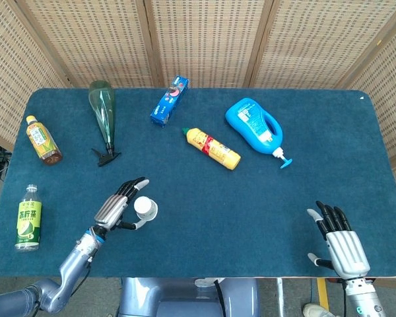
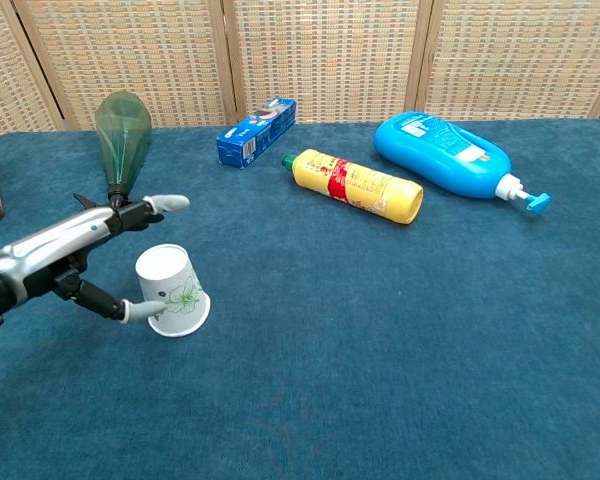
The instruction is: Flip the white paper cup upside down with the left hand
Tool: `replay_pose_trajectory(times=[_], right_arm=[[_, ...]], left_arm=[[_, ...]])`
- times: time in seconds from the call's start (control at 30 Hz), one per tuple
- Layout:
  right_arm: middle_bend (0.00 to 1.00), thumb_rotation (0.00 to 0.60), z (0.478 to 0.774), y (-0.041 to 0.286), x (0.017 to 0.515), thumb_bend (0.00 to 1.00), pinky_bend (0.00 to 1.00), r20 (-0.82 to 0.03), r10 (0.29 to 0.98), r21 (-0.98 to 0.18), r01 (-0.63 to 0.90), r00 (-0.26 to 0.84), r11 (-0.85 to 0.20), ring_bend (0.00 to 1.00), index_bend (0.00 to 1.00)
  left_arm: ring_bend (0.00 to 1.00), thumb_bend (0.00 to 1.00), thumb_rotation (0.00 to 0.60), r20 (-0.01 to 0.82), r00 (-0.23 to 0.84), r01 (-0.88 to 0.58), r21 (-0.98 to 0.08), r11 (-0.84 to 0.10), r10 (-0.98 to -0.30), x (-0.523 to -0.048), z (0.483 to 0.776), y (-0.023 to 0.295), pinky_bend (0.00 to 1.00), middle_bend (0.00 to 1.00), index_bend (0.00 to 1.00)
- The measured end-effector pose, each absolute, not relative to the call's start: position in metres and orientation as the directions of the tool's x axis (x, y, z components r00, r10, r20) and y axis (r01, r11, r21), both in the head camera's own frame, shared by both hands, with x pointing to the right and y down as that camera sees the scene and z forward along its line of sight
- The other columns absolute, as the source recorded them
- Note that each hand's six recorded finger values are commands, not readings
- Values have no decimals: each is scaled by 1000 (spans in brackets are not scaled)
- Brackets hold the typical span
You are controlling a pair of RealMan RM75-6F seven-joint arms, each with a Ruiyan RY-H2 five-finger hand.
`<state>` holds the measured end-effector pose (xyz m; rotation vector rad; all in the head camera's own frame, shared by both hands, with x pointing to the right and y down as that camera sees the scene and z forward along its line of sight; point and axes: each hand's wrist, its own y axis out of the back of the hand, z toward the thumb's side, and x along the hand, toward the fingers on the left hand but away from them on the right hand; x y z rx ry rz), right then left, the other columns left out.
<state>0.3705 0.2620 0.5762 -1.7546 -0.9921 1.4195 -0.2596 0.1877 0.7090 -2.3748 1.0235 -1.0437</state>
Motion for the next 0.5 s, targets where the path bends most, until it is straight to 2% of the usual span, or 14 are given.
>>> replay_pose_trajectory(times=[0.13,0.27,0.37,0.5], right_arm=[[0,600,576,261,371,76,0,-475,872,-861,145,119,-488,0,0],[0,600,576,260,373,76,0,-469,876,-866,134,114,-481,0,0],[0,600,576,260,374,76,0,-462,880,-873,119,110,-473,0,0],[0,600,574,258,376,76,0,-445,890,-886,92,102,-454,0,0]], left_arm=[[0,263,600,442,451,-500,-595,-629,-776,-267,696,180,0,0,0],[0,275,600,363,426,-487,-680,-548,-829,-278,678,171,0,0,0],[0,278,600,323,404,-429,-759,-490,-856,-288,666,169,0,0,0],[0,277,600,306,360,-285,-863,-416,-881,-309,649,174,0,0,0]])
